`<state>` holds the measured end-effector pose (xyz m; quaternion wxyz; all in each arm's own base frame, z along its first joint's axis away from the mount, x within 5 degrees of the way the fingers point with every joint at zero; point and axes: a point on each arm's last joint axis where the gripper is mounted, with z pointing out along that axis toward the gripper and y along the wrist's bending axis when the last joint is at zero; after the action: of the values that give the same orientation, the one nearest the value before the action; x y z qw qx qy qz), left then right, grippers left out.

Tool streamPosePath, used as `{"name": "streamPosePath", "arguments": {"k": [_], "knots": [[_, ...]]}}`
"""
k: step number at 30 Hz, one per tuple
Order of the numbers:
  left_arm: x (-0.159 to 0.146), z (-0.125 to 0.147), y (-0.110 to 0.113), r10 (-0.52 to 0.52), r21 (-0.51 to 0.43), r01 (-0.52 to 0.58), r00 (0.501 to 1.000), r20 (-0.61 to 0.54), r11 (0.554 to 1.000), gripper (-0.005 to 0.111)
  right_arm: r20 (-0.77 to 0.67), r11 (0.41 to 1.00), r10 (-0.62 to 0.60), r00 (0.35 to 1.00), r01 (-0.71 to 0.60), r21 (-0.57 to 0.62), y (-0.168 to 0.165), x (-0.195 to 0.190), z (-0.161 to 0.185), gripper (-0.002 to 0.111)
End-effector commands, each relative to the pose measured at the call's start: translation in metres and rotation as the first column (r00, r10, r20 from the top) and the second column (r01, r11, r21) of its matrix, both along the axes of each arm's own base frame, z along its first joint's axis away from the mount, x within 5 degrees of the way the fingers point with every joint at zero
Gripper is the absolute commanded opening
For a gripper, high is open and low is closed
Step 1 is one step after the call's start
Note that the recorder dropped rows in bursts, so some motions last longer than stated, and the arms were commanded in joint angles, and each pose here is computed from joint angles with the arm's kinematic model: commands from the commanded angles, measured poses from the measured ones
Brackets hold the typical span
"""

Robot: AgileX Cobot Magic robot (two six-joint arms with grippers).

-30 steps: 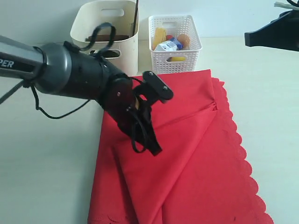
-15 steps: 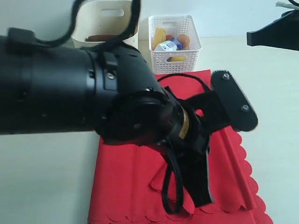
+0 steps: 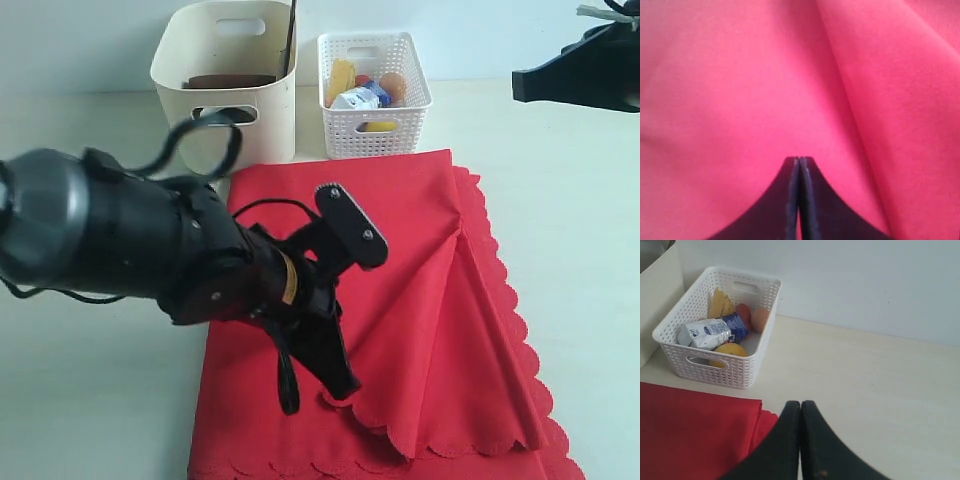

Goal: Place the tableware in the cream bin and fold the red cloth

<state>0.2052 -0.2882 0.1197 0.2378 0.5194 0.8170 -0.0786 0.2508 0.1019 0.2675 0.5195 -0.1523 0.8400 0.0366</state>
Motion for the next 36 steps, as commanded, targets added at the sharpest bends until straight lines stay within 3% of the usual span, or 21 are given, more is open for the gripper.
{"name": "streamPosePath", "arguments": {"k": [1,6,10,12,15,21,25,26,30,31,36], "knots": [[-0.011,-0.023,-0.026,-0.035,-0.057,0.035,0.999,-0.01,0.998,0.001,0.009,1.0,0.015,1.0,-0.015,0.007,0.002,0.001,0.003,0.0],[-0.051,-0.009,-0.073,-0.186,-0.132,0.189,0.982,0.039,0.973,0.001,0.014,1.0,0.017,1.0,-0.017,0.0,0.002,0.002,0.004,0.0],[-0.089,0.028,-0.107,-0.355,-0.184,0.381,0.921,0.158,0.906,0.001,0.022,1.0,-0.006,1.0,0.006,-0.014,0.0,0.003,0.005,0.0],[-0.103,0.047,-0.114,-0.426,-0.155,0.46,0.88,0.208,0.874,0.001,0.029,0.999,-0.036,0.999,0.037,-0.028,-0.003,0.003,0.005,0.0],[-0.106,0.066,-0.105,-0.436,-0.087,0.46,0.876,0.205,0.883,0.001,0.035,0.996,-0.076,0.996,0.077,-0.041,-0.007,0.004,0.005,0.0],[-0.073,0.076,-0.056,-0.239,0.044,0.236,0.965,0.106,0.971,0.001,0.023,0.999,-0.038,0.999,0.039,-0.026,-0.003,0.004,0.004,0.0],[-0.052,0.082,-0.001,-0.021,0.033,0.017,0.992,0.127,0.999,0.001,0.012,0.995,0.102,0.995,-0.102,-0.007,0.009,0.001,0.003,0.0],[-0.047,0.086,0.027,0.067,0.013,-0.07,0.985,0.161,0.997,0.001,-0.007,0.98,0.2,0.98,-0.2,0.011,0.018,-0.001,0.0,0.0],[-0.053,0.1,0.092,0.238,-0.107,-0.217,0.937,0.255,0.97,0.001,-0.11,0.91,0.41,0.905,-0.399,0.109,0.045,0.005,-0.02,0.0],[-0.058,0.1,0.111,0.274,-0.133,-0.246,0.922,0.273,0.96,0.001,-0.176,0.879,0.475,0.862,-0.456,0.138,0.057,0.007,-0.034,0.0],[-0.075,0.093,0.163,0.402,-0.213,-0.353,0.875,0.269,0.911,0.001,-0.397,0.794,0.585,0.707,-0.601,0.098,0.115,0.003,-0.08,0.0]]}}
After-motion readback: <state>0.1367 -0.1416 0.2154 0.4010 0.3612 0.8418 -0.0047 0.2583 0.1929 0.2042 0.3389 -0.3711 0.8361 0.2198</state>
